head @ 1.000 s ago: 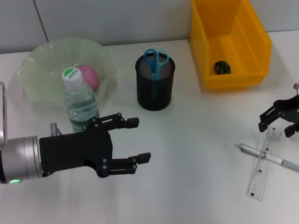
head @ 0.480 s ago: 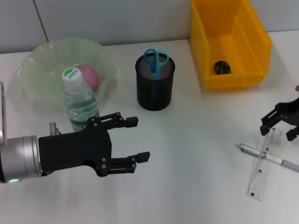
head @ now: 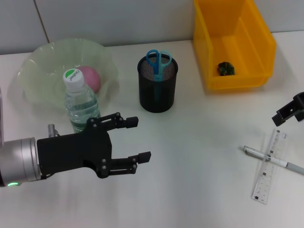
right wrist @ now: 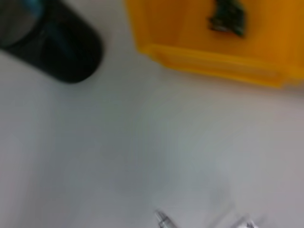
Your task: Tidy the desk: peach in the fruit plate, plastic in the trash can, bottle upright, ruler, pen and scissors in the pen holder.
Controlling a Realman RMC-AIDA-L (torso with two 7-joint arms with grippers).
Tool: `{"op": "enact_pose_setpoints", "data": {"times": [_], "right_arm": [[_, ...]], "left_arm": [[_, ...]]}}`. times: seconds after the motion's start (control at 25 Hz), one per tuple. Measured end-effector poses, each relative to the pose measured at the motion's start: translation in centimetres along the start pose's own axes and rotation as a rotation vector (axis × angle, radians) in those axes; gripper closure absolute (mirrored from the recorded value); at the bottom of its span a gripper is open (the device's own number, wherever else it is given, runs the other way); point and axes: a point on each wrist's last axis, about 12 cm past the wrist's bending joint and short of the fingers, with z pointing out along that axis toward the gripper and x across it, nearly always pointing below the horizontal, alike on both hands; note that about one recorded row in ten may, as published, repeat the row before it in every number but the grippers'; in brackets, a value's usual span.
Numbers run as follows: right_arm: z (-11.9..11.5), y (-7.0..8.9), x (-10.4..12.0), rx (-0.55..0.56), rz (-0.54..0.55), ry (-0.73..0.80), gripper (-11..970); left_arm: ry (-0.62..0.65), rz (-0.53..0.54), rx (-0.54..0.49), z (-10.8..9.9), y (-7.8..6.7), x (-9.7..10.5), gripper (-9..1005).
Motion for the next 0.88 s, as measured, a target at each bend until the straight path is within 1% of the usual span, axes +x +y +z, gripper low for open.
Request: {"op": "enact_pose_setpoints", "data": {"times": [0.12,0.24,0.4,0.52,0.56,0.64,0.68,0.72,0.76,0.88], "right_arm": [[0.4,0.9,-0.6,0.010,-0.247,0.021,221],[1.0,1.9,-1.0,0.019,-0.460,0.064,221],[1.5,2.7,-1.0,0.031,-0.657,0.134,221],[1.7,3.1,-1.0,0.055,-0.757,0.199,221],[1.7,3.1,-1.0,0.068,-0.778,0.212,221],[1.6,3.1,-1.0,0.079,-0.785,0.213,221],[1.6,3.1,-1.1,0.085,-0.743,0.198,221],[1.6,3.1,-1.1,0.085,-0.743,0.198,221],[1.6,3.1,-1.1,0.096,-0.699,0.183,221],[1.4,2.9,-1.4,0.171,-0.489,0.126,221]], "left_arm": [[-0.007,-0.013,-0.010,0.0,0.0,0.1,186],[-0.033,-0.026,-0.035,-0.3,0.0,0.0,186],[-0.066,-0.063,-0.068,-0.5,0.2,-0.2,186],[-0.073,-0.089,-0.089,-0.6,0.3,-0.2,186],[-0.073,-0.097,-0.097,-0.6,0.4,-0.2,186],[-0.072,-0.113,-0.107,-0.5,0.5,-0.1,186],[-0.071,-0.117,-0.109,-0.5,0.5,-0.1,186],[-0.069,-0.124,-0.110,-0.4,0.5,-0.1,186],[-0.068,-0.127,-0.110,-0.4,0.6,-0.1,186],[-0.065,-0.125,-0.109,-0.3,0.6,-0.1,185]]}}
